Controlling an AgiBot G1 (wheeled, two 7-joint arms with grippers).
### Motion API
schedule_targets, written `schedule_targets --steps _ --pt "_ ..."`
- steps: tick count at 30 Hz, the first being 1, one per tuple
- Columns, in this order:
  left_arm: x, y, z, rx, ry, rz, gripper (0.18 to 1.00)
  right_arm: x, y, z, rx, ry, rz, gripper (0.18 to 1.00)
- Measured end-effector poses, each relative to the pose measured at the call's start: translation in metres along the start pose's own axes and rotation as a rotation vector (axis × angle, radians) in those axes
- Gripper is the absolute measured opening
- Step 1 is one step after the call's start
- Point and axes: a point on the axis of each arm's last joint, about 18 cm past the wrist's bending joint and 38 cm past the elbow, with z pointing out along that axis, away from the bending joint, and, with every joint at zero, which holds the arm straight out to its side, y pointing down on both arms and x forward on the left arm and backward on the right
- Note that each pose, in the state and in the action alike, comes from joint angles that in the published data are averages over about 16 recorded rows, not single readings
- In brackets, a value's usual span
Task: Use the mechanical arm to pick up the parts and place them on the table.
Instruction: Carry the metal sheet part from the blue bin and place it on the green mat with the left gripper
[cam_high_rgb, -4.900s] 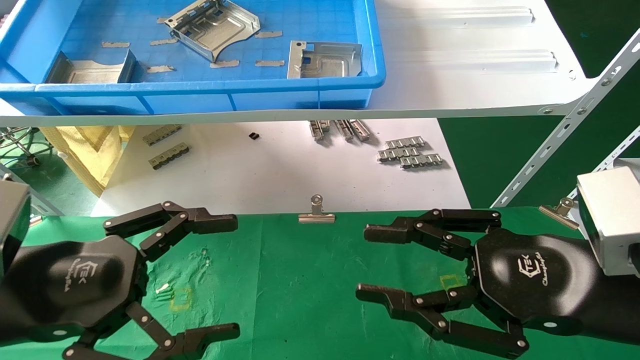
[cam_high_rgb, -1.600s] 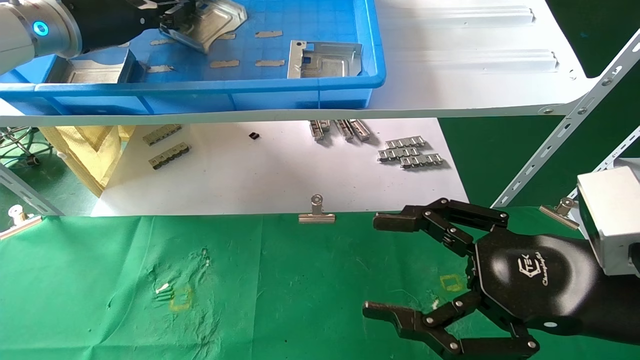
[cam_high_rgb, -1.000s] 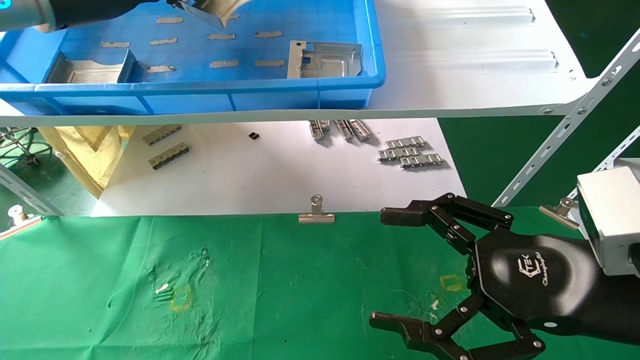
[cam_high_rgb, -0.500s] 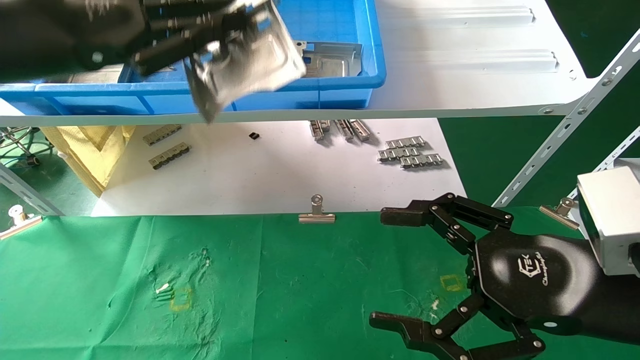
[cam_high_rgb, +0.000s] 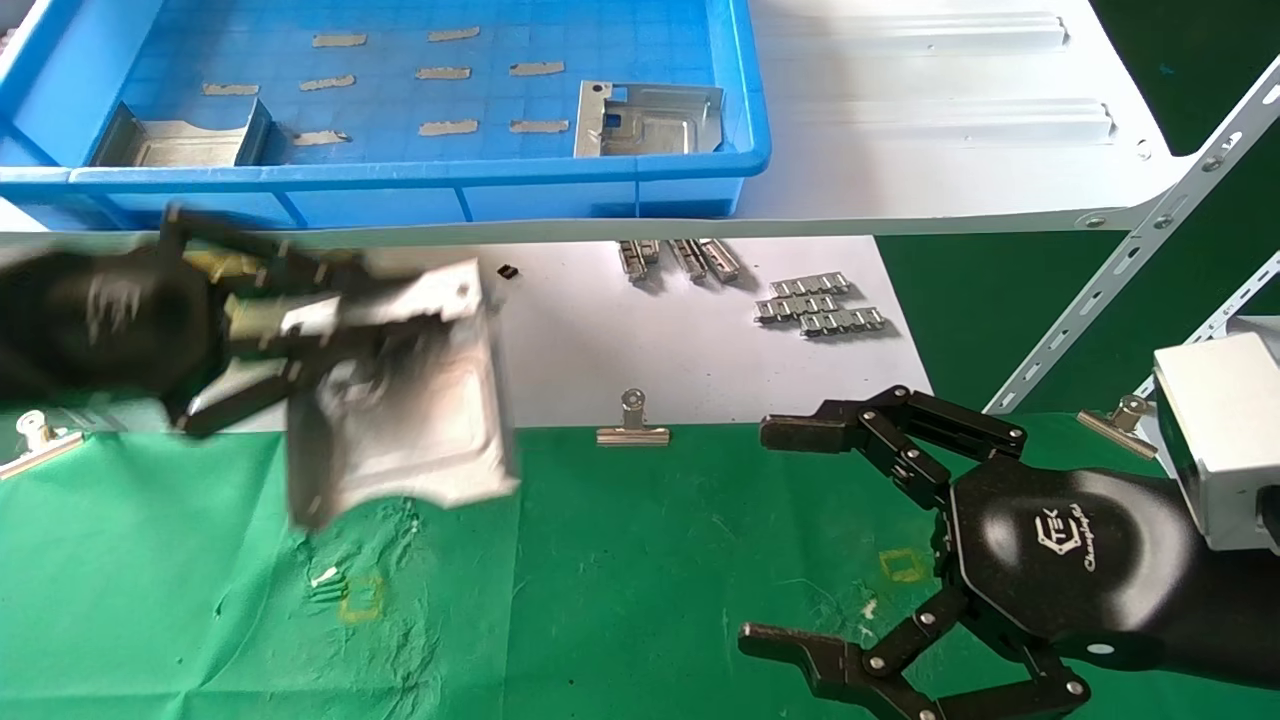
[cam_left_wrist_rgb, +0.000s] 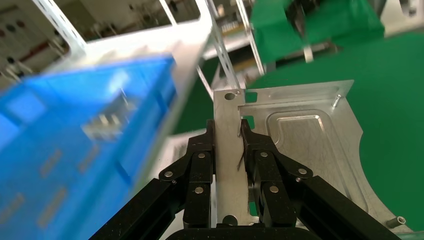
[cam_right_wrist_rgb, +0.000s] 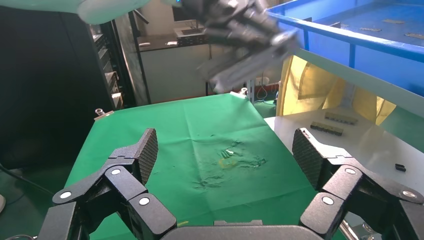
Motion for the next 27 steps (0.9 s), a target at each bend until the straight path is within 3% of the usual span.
schedule_targets --steps 13,27 --pt "0.07 0.099 -0.023 -0.275 0.172 0.087 0.272 0.0 0.0 0.0 0.0 0.0 0.0 1.001" --pt "0.078 0.137 -0.014 -0.313 0.161 0.139 0.274 0.0 0.0 0.0 0.0 0.0 0.0 1.001"
